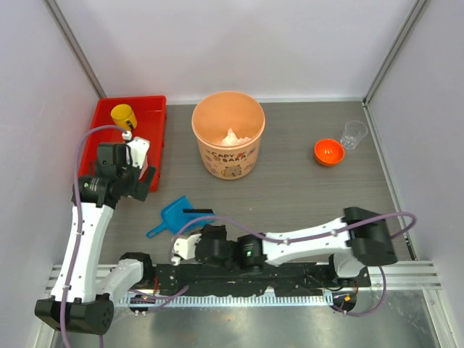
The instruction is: Sweep away the paper scraps from the table
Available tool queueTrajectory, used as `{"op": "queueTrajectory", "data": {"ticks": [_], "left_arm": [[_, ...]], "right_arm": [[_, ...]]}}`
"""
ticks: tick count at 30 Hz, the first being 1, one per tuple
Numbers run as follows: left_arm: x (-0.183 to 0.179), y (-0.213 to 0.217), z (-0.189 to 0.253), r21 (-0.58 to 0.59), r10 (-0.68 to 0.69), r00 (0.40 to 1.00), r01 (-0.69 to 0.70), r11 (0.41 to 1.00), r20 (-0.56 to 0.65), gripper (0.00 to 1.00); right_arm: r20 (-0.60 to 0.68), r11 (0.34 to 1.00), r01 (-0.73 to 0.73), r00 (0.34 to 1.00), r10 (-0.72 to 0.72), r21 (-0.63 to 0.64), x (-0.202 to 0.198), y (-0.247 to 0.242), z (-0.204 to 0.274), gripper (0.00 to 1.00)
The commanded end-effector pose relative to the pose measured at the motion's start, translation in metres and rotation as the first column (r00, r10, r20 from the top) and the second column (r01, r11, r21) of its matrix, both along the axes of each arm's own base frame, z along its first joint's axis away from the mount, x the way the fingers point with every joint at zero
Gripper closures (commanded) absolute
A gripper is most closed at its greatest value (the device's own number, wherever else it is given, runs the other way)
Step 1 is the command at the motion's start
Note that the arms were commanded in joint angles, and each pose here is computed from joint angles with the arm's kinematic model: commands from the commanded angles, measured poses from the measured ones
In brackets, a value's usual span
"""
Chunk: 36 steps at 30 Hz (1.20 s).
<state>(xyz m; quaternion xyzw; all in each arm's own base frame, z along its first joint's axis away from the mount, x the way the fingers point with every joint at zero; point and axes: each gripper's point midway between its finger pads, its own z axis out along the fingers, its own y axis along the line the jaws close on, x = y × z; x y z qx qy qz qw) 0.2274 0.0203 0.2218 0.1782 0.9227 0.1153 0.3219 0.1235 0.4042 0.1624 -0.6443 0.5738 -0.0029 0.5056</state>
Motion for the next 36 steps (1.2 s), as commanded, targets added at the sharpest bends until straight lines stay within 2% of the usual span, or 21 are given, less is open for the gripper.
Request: {"op": "queueTrajectory", "data": {"ticks": [1,3,8,9,11,12,14,15,16,17,21,26,31,33,34,36], "left_arm": [[0.019,0.008,0.000,-0.051,0.128,0.989,-0.124,0.991,0.074,0.00],[0.018,0.008,-0.004,-0.053,0.127,0.990,-0.124,0.991,0.060,0.00],[0.014,-0.001,-0.011,-0.081,0.089,0.996,-0.087,0.993,0.023,0.00],[0.012,-0.001,-0.012,-0.082,0.088,0.996,-0.086,0.993,0.017,0.00],[0.011,0.001,-0.014,-0.071,0.087,0.996,-0.086,0.994,0.009,0.00],[0.011,0.002,-0.014,-0.069,0.089,0.996,-0.088,0.994,0.013,0.00],[0.010,0.001,-0.016,-0.068,0.086,0.996,-0.085,0.994,0.008,0.00],[0.010,0.001,-0.017,-0.070,0.084,0.996,-0.083,0.994,0.006,0.00],[0.011,0.001,-0.016,-0.071,0.083,0.997,-0.082,0.994,0.009,0.00],[0.011,0.000,-0.017,-0.073,0.081,0.997,-0.080,0.994,0.004,0.00],[0.013,-0.001,-0.017,-0.072,0.073,0.997,-0.072,0.995,0.007,0.00],[0.016,-0.002,-0.019,-0.078,0.067,0.998,-0.067,0.995,0.003,0.00],[0.016,-0.005,-0.022,-0.092,0.056,0.998,-0.055,0.994,0.001,0.00],[0.018,-0.009,-0.021,-0.106,0.041,0.999,-0.039,0.994,0.013,0.00],[0.018,-0.011,-0.022,-0.113,0.032,0.999,-0.030,0.993,0.020,0.00],[0.022,-0.014,-0.019,-0.132,0.022,0.998,-0.014,0.991,0.060,0.00]], "right_arm": [[0.198,0.994,0.107,0.974,-0.110,0.024,0.025,0.022,0.012,0.99],[0.221,0.993,0.115,0.969,-0.113,0.003,0.027,0.028,-0.002,0.99],[0.187,0.993,0.094,0.979,-0.079,-0.074,0.022,0.039,-0.032,0.98],[0.164,0.993,0.082,0.984,-0.068,-0.080,0.020,0.042,-0.039,0.92],[0.144,0.990,0.082,0.988,-0.065,-0.114,0.017,0.042,-0.050,0.70],[0.138,0.985,0.084,0.988,-0.063,-0.148,0.016,0.038,-0.055,0.56],[0.123,0.983,0.100,0.989,-0.081,-0.152,0.016,0.037,-0.054,0.48],[0.123,0.983,0.106,0.989,-0.088,-0.149,0.016,0.036,-0.051,0.32],[0.112,0.985,0.104,0.990,-0.089,-0.137,0.014,0.036,-0.048,0.31],[0.100,0.987,0.097,0.991,-0.085,-0.125,0.013,0.035,-0.040,0.15],[0.029,0.996,0.075,0.997,-0.074,-0.050,0.004,0.032,-0.015,0.13],[-0.078,0.999,-0.006,0.997,0.003,-0.039,-0.016,0.020,0.002,0.13],[-0.225,0.987,-0.115,0.965,0.138,0.112,-0.039,0.004,0.038,0.13],[-0.295,0.978,-0.036,0.951,0.097,0.207,-0.029,-0.003,0.054,0.13],[-0.324,0.963,0.059,0.946,0.031,0.264,-0.002,-0.020,0.068,0.13],[-0.418,0.929,0.197,0.907,-0.051,0.313,0.023,-0.044,0.066,0.13]]}}
